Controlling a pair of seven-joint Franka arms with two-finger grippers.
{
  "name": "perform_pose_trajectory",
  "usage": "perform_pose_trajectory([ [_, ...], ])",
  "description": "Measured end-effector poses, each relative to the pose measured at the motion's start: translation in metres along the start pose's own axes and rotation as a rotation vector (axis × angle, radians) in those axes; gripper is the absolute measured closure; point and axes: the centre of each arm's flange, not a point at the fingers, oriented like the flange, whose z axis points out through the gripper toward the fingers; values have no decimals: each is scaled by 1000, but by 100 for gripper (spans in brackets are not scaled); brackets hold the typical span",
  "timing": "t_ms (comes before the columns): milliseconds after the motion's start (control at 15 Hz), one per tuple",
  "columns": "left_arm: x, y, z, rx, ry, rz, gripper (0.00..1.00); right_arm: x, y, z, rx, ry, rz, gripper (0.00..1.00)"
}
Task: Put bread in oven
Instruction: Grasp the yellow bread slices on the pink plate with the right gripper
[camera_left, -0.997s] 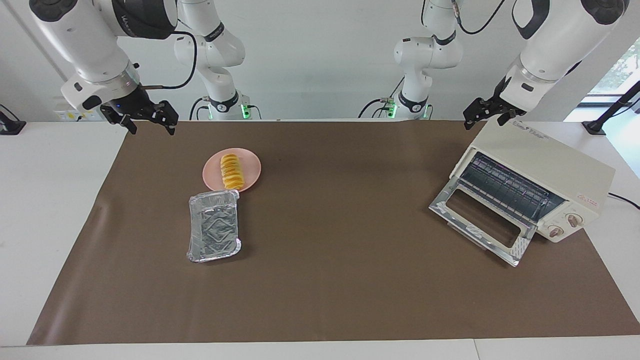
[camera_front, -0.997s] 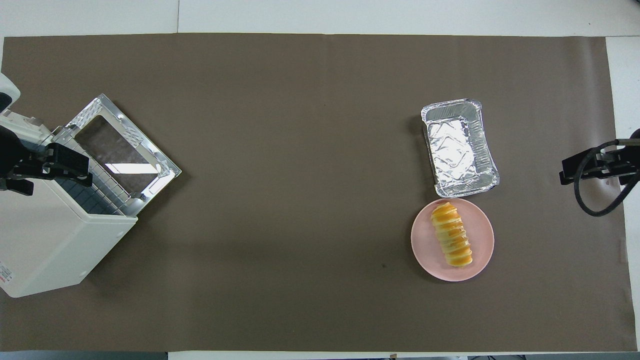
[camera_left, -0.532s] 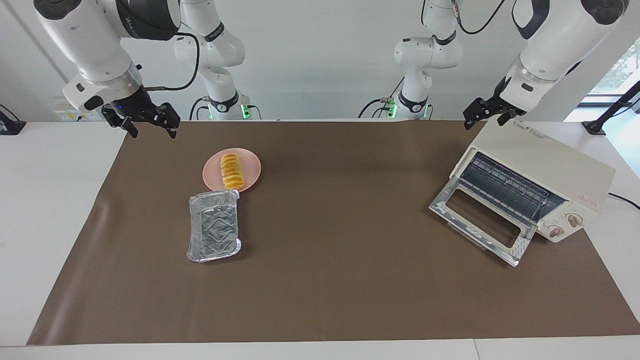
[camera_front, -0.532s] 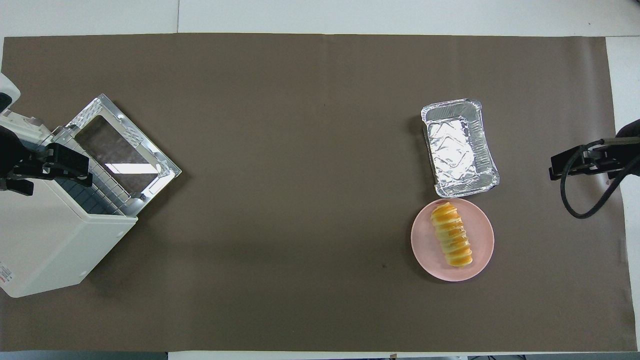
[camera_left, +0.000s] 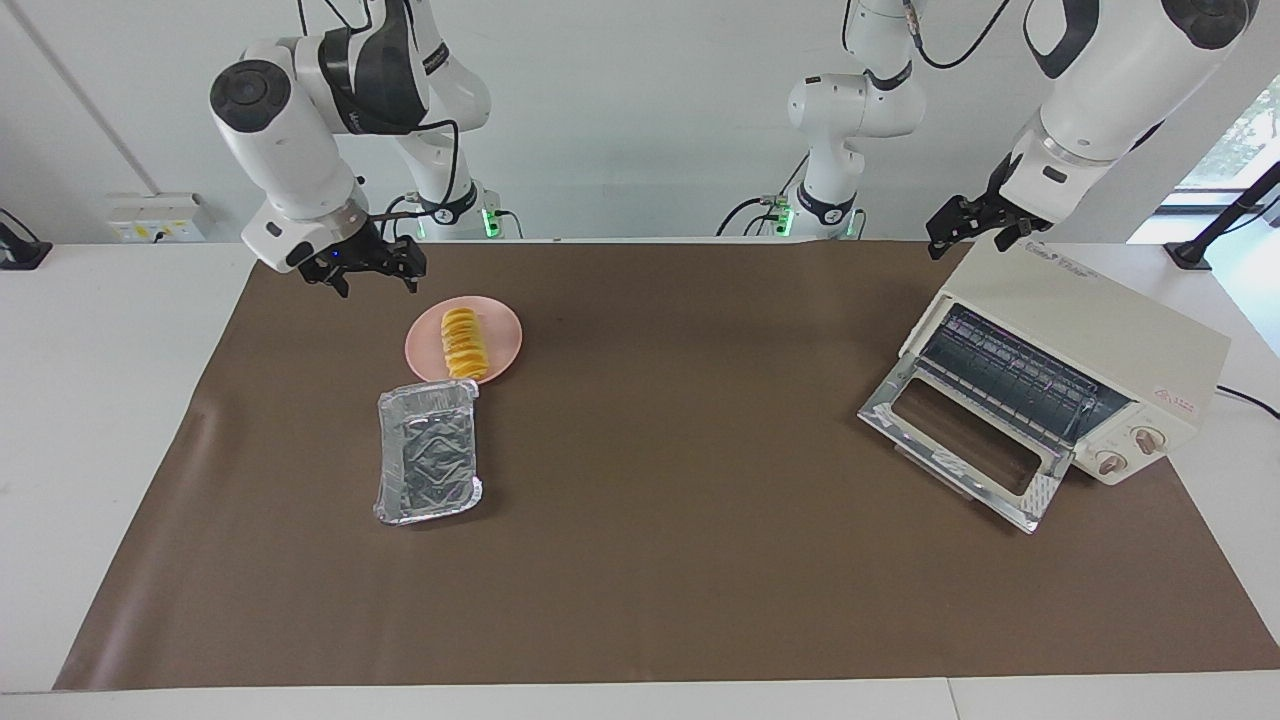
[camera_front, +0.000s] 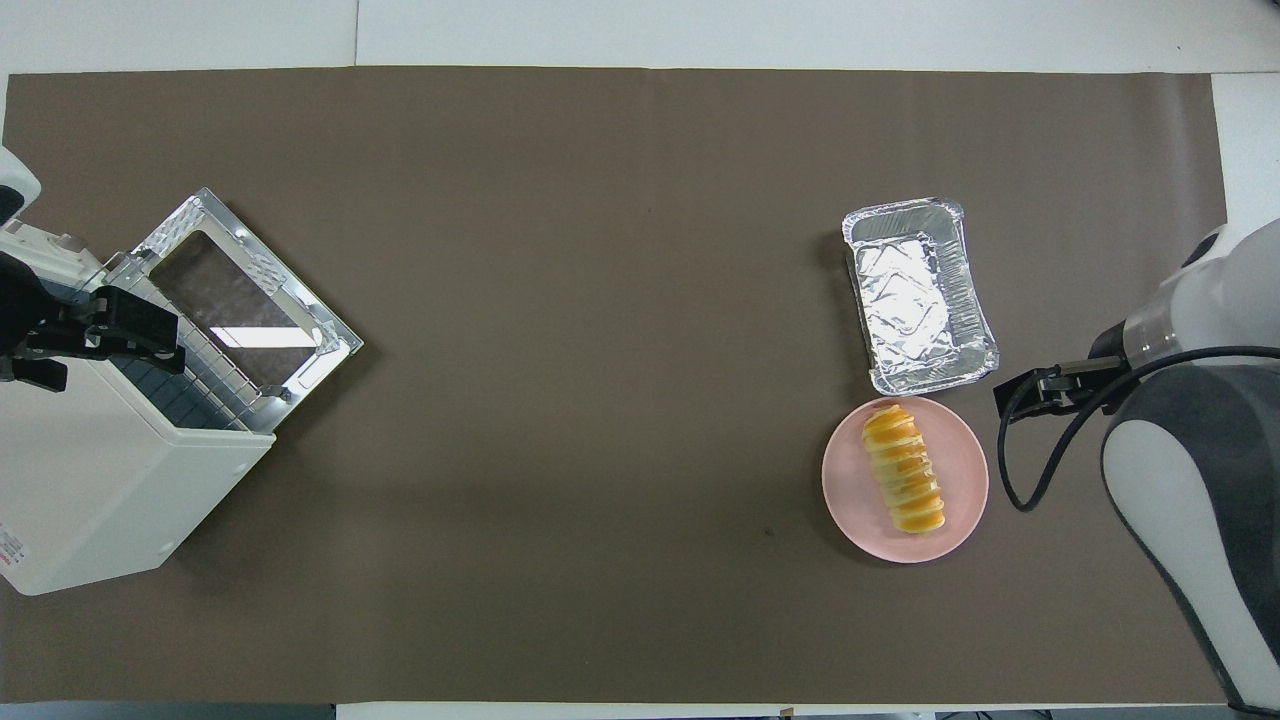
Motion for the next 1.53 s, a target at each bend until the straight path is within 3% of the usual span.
perform_pose_trajectory([
  [199, 0, 0, 0, 0, 0, 0, 0, -3, -10, 42, 25, 14, -4, 0],
  [930, 0, 0, 0, 0, 0, 0, 0, -32, -67, 164, -7, 111, -89, 0],
  [1528, 0, 0, 0, 0, 0, 0, 0, -46, -60, 195, -10, 84, -79, 4],
])
